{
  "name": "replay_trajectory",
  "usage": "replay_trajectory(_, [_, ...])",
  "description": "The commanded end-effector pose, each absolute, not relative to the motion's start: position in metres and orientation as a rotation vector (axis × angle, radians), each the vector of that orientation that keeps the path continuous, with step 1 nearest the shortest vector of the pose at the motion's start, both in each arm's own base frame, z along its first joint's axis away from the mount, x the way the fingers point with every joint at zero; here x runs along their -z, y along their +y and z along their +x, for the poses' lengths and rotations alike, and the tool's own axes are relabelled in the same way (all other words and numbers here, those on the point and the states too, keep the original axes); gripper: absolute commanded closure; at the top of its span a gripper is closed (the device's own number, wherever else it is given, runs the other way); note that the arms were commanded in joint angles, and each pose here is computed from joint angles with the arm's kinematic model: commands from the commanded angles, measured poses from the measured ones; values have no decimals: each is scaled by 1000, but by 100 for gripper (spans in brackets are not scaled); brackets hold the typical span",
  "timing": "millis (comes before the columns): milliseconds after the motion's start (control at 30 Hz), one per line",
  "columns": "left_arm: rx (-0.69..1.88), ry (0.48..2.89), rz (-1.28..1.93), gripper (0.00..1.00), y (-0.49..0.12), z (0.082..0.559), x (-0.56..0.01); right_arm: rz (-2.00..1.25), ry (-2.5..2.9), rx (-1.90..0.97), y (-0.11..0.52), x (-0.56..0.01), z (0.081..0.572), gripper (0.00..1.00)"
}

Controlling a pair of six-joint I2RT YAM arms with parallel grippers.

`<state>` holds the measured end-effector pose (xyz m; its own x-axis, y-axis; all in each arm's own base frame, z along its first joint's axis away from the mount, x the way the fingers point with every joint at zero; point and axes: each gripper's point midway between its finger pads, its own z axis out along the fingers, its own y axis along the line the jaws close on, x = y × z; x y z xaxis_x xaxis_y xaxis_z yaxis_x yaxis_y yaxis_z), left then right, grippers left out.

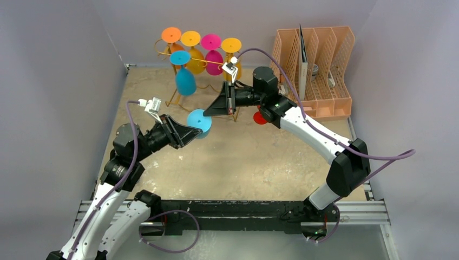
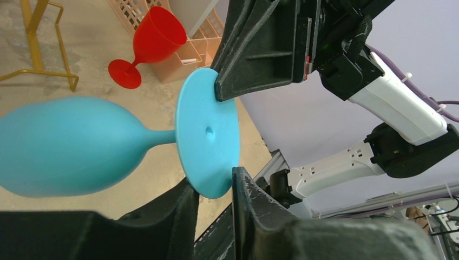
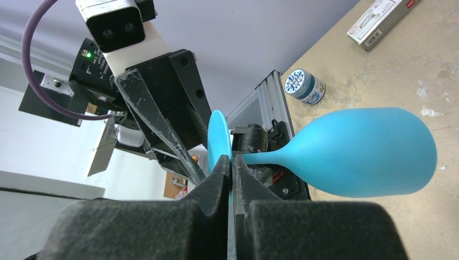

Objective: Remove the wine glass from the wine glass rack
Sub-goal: Place the wine glass at the center of the board.

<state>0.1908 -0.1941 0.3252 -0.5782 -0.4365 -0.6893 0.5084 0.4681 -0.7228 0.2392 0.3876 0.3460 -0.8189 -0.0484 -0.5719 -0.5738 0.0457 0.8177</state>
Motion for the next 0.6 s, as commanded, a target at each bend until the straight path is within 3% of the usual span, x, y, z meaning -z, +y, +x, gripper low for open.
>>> replay_trajectory(0, [1263,1716,68,78,-193,195,-337,-673,1907,-1826,389,-352,235,100])
replay_trajectory(233, [1263,1716,67,90,-193,196,-337,-715,1914,-1796,385,-349,231,100])
replay_trajectory(433, [1257,1714,48,67,-192,197,-337,-740,1898,-1805,384,-350,227,100])
replay_trajectory(567, [1252,1714,29,66,-190,198,-336,-751,1891,-1824,384,-351,225,100])
